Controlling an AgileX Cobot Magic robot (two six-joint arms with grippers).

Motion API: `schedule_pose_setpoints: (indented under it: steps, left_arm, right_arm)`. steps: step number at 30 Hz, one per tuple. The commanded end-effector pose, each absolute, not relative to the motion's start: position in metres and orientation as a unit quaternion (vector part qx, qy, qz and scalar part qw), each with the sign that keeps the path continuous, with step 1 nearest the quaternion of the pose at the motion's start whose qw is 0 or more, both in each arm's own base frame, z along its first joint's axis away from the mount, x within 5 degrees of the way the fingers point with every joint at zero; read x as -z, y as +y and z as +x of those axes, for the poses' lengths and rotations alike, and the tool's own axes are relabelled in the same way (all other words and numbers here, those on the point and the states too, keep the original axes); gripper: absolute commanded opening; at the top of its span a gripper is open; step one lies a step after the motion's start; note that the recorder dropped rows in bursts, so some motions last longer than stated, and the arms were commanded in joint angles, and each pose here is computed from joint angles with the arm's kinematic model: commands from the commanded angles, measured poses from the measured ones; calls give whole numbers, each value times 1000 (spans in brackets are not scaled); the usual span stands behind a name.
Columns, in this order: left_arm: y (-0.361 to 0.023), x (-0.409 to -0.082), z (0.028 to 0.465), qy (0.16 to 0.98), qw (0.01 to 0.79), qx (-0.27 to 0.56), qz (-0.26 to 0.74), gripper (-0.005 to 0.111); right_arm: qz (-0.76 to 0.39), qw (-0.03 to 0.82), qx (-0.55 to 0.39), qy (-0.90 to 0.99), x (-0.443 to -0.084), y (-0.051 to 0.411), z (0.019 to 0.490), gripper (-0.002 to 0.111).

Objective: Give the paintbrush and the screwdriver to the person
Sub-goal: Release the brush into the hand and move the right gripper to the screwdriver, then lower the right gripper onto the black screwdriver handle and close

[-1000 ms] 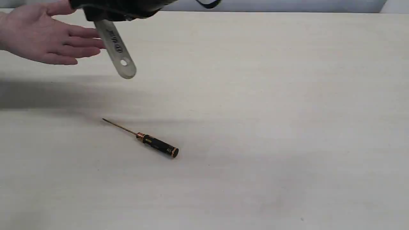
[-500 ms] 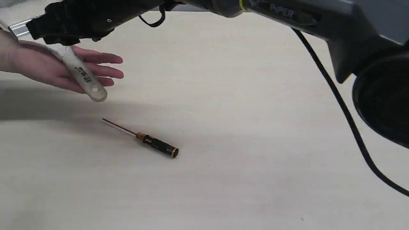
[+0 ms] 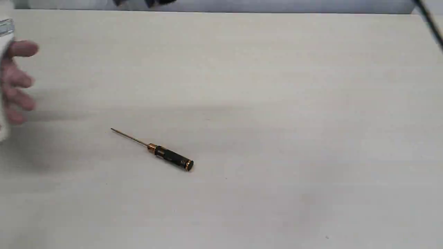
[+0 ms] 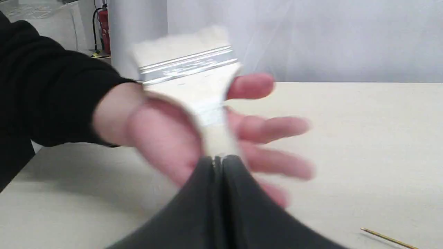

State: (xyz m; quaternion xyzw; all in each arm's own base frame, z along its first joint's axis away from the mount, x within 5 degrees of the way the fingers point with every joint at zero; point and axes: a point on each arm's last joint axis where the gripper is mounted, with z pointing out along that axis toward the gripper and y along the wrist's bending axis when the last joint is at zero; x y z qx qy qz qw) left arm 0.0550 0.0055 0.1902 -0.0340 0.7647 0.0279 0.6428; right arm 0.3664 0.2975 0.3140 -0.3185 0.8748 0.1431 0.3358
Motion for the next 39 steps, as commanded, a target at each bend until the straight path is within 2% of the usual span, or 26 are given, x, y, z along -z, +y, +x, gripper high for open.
schedule_pose_setpoints:
  steps: [1,3,5,8,14,17,23,26,29,34,39]
  left_arm:
    - [5,-191,55,761,647,-23,-34,0]
    - [5,-191,55,761,647,-23,-34,0]
    - [5,-191,55,761,647,-23,-34,0]
    - [5,-191,55,761,647,-23,-34,0]
    - [5,-191,55,761,647,-23,-34,0]
    - [5,-191,55,761,647,-23,-34,0]
    - [5,-191,55,761,647,-23,-34,0]
    - [5,-191,55,761,647,-24,-33,0]
    - [5,-191,55,761,647,-25,-32,0]
    - [5,-191,55,761,647,-25,-32,0]
    - [5,-191,55,761,647,-24,-33,0]
  right_arm:
    - [-305,400,-150,851,-362,270,350,4]
    - [-305,422,-147,841,-373,254,336,4]
    - [-305,420,-142,843,-366,243,323,4]
    - [-339,376,-127,853,-335,236,302,4]
    - [-372,301,-101,872,-277,228,290,5]
    - [-369,293,-107,875,-268,229,290,11]
    - [-376,290,-145,868,-267,236,288,39]
    - [-367,293,-164,867,-262,242,291,48]
    - [-369,276,-163,872,-247,247,296,49]
    - [-384,197,-155,888,-211,261,308,49]
    - [-435,149,-127,879,-180,287,307,49]
